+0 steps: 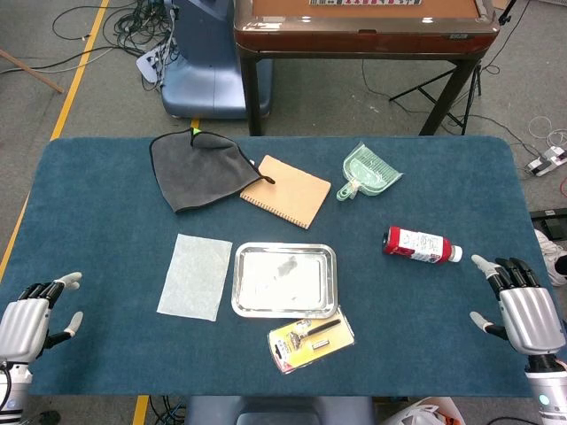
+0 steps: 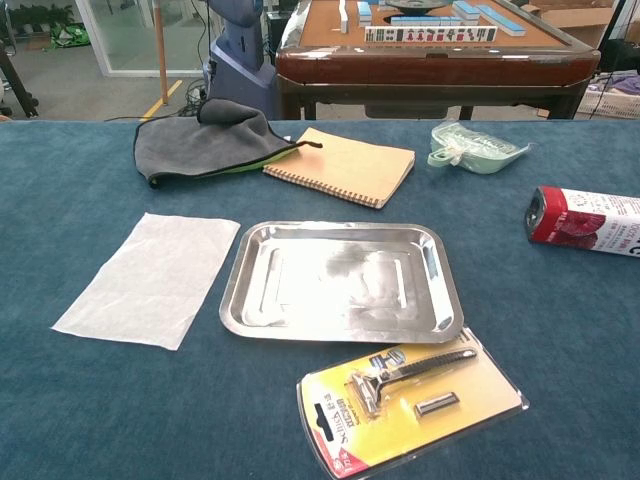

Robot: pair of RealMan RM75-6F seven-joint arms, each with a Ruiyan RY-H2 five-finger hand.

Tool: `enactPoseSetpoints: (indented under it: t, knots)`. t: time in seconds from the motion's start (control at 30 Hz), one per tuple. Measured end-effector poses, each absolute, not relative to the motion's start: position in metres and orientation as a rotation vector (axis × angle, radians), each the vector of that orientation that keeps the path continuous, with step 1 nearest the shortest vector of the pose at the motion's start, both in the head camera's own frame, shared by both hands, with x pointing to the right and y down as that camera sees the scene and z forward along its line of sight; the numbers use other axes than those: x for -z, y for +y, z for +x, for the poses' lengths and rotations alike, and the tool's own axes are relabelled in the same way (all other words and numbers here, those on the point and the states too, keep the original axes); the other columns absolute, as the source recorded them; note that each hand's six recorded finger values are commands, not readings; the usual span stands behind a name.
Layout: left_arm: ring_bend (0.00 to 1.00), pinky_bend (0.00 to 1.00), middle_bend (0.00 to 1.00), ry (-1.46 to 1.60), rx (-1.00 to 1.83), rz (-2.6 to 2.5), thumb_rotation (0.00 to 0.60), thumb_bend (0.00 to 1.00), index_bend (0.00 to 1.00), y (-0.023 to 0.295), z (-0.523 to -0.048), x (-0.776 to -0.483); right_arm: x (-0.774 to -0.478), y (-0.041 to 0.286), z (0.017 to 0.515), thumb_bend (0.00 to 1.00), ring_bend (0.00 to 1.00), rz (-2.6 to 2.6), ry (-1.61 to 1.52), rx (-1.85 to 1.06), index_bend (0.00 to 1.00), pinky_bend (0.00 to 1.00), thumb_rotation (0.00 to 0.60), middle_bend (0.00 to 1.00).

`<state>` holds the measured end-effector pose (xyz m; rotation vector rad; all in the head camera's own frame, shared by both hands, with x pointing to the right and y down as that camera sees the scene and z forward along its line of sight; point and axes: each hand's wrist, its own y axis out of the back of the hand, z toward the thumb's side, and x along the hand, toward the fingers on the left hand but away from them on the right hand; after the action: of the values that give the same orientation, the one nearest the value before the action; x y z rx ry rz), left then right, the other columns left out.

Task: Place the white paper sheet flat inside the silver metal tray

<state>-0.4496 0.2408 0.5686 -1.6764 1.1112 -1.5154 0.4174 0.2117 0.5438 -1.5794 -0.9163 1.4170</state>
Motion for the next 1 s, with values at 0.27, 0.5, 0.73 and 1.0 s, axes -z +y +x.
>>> enactPoseSetpoints:
  t: [0.27,0.5,0.73,1.0]
  knots:
    - [0.29,0.22,0.33,1.062,1.482,-1.722,0.600,0.31,0.28,0.235,-0.440,-0.573,-0.535,0.203,0.416,0.10,0.17,-1.550,-0.912,-1.389,0.17,0.17,0.600,0.28]
    - [0.29,0.22,0.33,0.960,1.427,-1.806,0.600,0.31,0.29,0.232,-0.429,-0.584,-0.523,0.194,0.417,0.10,0.17,-1.512,-0.926,-1.371,0.17,0.17,0.600,0.28]
    - [0.29,0.22,0.33,0.795,1.388,-1.874,0.600,0.31,0.30,0.228,-0.417,-0.606,-0.525,0.194,0.416,0.10,0.17,-1.523,-0.920,-1.375,0.17,0.17,0.600,0.28]
    - [0.29,0.22,0.33,0.727,1.337,-1.914,0.600,0.31,0.30,0.225,-0.401,-0.632,-0.528,0.195,0.416,0.10,0.17,-1.528,-0.917,-1.382,0.17,0.17,0.600,0.28]
